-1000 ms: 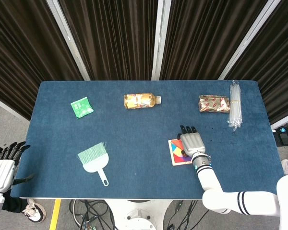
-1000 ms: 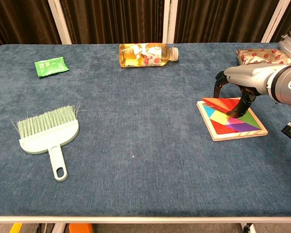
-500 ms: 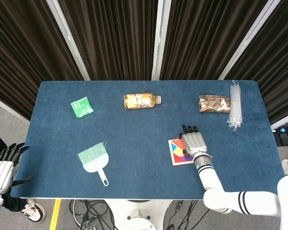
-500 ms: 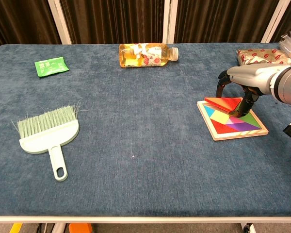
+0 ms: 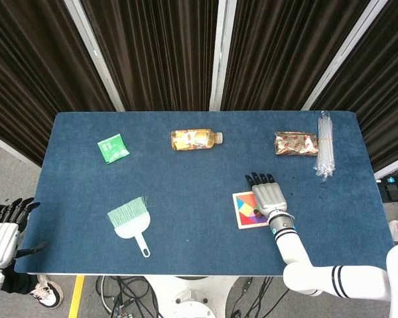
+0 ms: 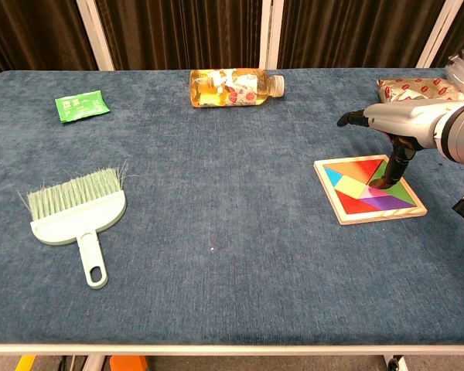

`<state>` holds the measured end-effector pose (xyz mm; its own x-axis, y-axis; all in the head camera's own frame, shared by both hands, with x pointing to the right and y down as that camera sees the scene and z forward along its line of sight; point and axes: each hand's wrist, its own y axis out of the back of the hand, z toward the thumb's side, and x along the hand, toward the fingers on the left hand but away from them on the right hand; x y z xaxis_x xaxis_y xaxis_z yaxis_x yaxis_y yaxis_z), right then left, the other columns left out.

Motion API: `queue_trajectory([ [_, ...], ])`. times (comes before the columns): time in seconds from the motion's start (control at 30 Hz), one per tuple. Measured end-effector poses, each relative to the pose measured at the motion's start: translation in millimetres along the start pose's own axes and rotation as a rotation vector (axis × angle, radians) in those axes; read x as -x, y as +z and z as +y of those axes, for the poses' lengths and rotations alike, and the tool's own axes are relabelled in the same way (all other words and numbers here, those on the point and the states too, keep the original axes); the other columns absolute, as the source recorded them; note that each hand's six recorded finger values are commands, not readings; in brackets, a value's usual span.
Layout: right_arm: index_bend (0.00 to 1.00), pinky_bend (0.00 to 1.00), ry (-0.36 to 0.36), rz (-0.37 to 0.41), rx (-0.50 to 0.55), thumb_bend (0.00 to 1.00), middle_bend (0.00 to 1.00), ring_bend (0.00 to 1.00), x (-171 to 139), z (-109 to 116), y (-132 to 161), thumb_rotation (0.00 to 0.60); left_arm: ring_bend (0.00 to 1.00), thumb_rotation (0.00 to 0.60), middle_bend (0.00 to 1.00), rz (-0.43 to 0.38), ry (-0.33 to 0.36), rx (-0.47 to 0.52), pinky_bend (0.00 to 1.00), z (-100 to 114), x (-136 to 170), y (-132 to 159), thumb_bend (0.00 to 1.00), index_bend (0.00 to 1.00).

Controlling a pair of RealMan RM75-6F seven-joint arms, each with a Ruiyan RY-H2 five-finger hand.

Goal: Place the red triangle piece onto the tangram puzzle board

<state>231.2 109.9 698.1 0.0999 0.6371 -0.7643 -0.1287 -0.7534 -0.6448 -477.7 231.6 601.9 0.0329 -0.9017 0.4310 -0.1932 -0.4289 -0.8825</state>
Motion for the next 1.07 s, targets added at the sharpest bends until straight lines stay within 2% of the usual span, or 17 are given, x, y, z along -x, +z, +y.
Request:
queue_trajectory([
  [0.33, 0.0, 0.0, -0.079, 0.018, 0.033, 0.16, 0.0, 0.0, -15.4, 17.4, -8.6, 0.6, 0.02, 0.6, 0.1, 0.0, 0.005, -0.004, 0.11, 2.2, -2.7, 3.2, 0.0, 0.17],
  [0.53, 0.0, 0.0, -0.219, 0.005, 0.031, 0.17, 0.0, 0.0, -47.2, 38.0, -37.9, 0.6, 0.02, 0.6, 0.1, -0.006, 0.01, -0.017, 0.11, 4.9, -2.1, 6.3, 0.0, 0.17],
  [0.67, 0.0, 0.0, -0.352, -0.013, 0.027, 0.18, 0.0, 0.0, -82.0, 43.5, -71.4, 0.6, 0.02, 0.6, 0.1, -0.013, 0.02, -0.03, 0.11, 8.3, -3.7, 10.6, 0.0, 0.17],
  [0.73, 0.0, 0.0, -0.409, -0.027, 0.032, 0.18, 0.0, 0.0, -101.3, 40.1, -89.5, 0.6, 0.02, 0.6, 0.1, -0.016, 0.023, -0.037, 0.11, 9.9, -4.9, 12.8, 0.0, 0.17],
  [0.87, 0.0, 0.0, -0.519, -0.092, 0.032, 0.18, 0.0, 0.0, -151.8, 18.7, -138.2, 0.6, 0.02, 0.6, 0.1, -0.027, 0.035, -0.058, 0.11, 14.7, -7.1, 18.8, 0.0, 0.17],
  [0.97, 0.0, 0.0, -0.527, -0.157, 0.012, 0.18, 0.0, 0.0, -181.1, -5.0, -168.2, 0.6, 0.02, 0.6, 0.1, -0.037, 0.05, -0.074, 0.11, 18.3, -8.6, 23.8, 0.0, 0.17],
  [1.07, 0.0, 0.0, -0.516, -0.171, 0.031, 0.18, 0.0, 0.0, -192.8, -18.3, -178.5, 0.6, 0.02, 0.6, 0.1, -0.044, 0.066, -0.09, 0.11, 21.5, -11.1, 29.3, 0.0, 0.17],
])
